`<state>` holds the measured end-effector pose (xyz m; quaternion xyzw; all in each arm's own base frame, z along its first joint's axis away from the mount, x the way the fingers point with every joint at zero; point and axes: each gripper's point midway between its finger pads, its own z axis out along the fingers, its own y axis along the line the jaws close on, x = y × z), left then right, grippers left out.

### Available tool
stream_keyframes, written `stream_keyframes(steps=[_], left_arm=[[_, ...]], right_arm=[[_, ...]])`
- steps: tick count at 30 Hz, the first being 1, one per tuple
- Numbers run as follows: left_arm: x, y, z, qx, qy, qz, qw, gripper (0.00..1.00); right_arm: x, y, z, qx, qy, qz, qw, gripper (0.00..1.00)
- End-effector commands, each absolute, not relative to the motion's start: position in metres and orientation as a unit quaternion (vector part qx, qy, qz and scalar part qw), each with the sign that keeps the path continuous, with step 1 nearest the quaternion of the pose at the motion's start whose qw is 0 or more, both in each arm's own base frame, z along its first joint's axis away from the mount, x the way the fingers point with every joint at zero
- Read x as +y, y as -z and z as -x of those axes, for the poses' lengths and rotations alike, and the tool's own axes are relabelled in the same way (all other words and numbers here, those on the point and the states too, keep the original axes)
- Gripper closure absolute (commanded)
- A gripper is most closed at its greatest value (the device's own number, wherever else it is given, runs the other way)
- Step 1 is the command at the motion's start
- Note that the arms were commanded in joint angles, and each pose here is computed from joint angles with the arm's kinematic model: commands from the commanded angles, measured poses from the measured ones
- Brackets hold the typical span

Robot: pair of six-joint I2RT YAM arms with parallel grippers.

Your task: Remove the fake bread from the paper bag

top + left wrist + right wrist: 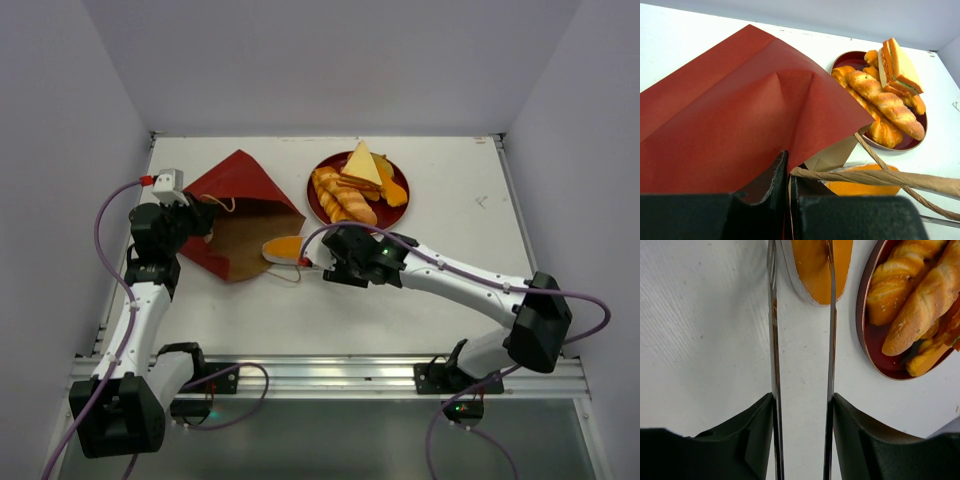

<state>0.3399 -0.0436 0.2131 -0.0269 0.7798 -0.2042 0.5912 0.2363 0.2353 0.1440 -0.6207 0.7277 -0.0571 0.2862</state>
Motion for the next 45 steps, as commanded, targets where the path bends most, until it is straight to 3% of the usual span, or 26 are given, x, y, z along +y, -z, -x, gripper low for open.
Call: stream_keyframes(steps=[1,9,17,23,36,45], left_arm=[[-0.044,-0.219,-0.341,0.770,0.206,0.018,0.603,0.91],[-0.044,-0.220,-0.341,0.770,0.206,0.017,0.604,0.91],[-0.044,-0.222,-0.341,0.768,0.207,0.016,0.606,0.91],[-0.044,-0.222,-0.341,0.768,0.207,0.016,0.606,0.91],[-0.045,-0.220,-0.340,0.769,0.208,0.017,0.604,0.91],[-0.044,-0.220,-0.340,0.769,0.207,0.016,0.605,0.91]], right_arm=[[0.238,-0.135,-0.247,0.722,0.090,0.621,0.292,0.48],[0.236,-0.124,-0.257,0.701,0.156,0.632,0.292,0.50],[0.234,-0.115,-0.259,0.694,0.194,0.637,0.273,0.73],[0.234,-0.113,-0.256,0.701,0.187,0.636,0.263,0.99],[0.237,-0.171,-0.259,0.718,0.110,0.595,0.344,1.00],[0.233,-0.165,-0.258,0.722,0.097,0.598,0.335,1.00]])
